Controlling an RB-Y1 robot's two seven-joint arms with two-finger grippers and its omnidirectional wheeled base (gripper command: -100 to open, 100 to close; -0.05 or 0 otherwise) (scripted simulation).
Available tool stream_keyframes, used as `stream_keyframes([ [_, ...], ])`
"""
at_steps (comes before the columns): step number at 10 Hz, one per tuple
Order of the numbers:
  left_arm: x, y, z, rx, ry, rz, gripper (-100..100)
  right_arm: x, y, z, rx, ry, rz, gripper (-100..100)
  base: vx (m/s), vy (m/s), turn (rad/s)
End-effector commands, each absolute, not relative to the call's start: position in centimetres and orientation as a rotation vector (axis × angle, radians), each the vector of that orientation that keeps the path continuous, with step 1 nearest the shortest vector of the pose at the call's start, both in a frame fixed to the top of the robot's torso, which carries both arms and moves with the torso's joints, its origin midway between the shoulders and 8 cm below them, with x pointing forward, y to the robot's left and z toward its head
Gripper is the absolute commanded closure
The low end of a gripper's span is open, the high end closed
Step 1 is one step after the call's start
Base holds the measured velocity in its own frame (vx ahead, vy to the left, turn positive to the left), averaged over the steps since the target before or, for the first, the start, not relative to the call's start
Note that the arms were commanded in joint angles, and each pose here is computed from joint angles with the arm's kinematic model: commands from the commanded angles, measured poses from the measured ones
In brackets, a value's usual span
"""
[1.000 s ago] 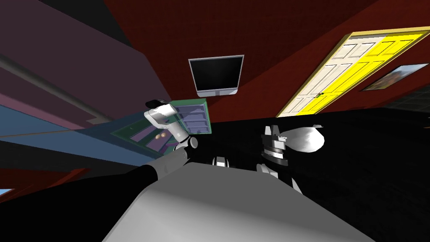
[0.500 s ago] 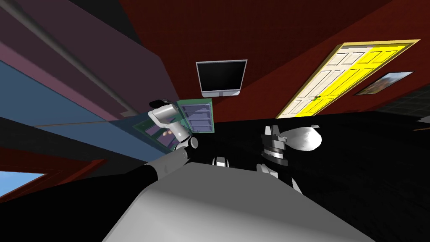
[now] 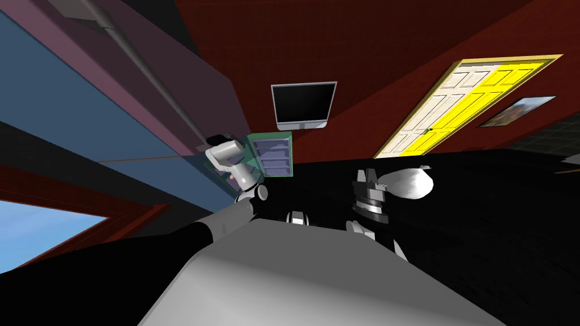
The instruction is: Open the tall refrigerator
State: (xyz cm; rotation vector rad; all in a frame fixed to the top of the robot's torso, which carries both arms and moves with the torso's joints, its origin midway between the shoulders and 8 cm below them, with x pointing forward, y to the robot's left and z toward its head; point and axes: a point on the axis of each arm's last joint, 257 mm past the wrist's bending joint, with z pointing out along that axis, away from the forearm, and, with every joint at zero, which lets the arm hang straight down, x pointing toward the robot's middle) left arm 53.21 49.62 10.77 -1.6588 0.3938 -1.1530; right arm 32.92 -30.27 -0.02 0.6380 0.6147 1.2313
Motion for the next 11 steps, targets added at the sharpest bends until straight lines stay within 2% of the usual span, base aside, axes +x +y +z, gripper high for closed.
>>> stream_keyframes([
  [1, 54.4, 48.3, 10.6, -1.658, 0.428, -1.188, -100, 32.9, -30.3, 0.0, 0.638, 0.615, 1.231, 0, -0.149, 0.202, 0.008],
  [7, 56.7, 45.6, 10.1, -1.660, 0.498, -1.260, -100, 32.9, -30.3, 0.0, 0.638, 0.615, 1.231, 0, -0.145, 0.172, -0.008],
  [11, 58.0, 43.5, 9.8, -1.664, 0.543, -1.297, -100, 32.9, -30.3, 0.0, 0.638, 0.615, 1.231, 0, -0.091, 0.122, -0.039],
])
